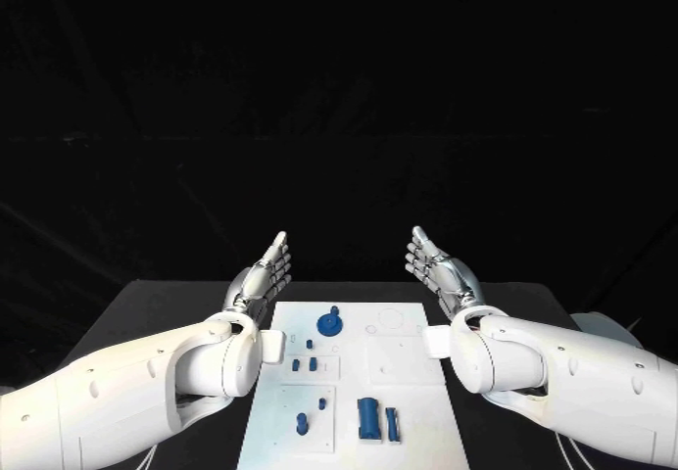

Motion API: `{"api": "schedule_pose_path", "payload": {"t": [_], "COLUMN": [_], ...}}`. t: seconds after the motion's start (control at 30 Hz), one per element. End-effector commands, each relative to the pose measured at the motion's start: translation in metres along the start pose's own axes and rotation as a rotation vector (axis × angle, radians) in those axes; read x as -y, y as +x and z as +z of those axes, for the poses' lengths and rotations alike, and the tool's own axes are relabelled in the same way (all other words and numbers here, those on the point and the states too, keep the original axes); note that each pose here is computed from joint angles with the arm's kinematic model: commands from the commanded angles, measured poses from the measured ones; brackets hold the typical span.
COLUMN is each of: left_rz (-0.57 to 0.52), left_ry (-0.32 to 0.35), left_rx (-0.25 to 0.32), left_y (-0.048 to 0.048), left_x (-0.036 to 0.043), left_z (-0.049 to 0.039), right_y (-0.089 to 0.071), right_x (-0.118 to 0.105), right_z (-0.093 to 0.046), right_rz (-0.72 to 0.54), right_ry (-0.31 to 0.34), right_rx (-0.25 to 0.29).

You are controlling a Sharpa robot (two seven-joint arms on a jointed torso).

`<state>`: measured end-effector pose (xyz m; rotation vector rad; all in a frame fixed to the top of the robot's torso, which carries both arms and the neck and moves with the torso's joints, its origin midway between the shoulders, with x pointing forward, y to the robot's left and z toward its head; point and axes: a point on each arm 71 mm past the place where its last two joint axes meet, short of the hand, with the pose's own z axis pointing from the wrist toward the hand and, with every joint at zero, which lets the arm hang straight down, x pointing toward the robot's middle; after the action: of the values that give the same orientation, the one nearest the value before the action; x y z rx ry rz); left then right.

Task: Assemble the parts on the task board

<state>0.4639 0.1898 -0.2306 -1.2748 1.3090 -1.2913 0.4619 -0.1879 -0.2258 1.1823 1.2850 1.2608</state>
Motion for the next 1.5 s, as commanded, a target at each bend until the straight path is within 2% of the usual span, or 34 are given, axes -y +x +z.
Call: {"api": "schedule_pose_path", "payload": {"t": [0.03,1.5], "left_rz": [0.059,0.059], "left_ry": [0.081,0.082], "left_rx": [0.077,0.078], "left_y": [-0.0021,-0.002], "left_x": [0.0064,0.0064], "left_z": [-0.0026,-0.0029], "right_y": [-0.0045,-0.0045], "right_x": [-0.0016,-0.0016], "right_z": [-0.0005,-0.0005], "right_rz": [0.01,0.01], "right_ry": [-0.019,-0.019], "right_rx": [0.066,0.066]}}
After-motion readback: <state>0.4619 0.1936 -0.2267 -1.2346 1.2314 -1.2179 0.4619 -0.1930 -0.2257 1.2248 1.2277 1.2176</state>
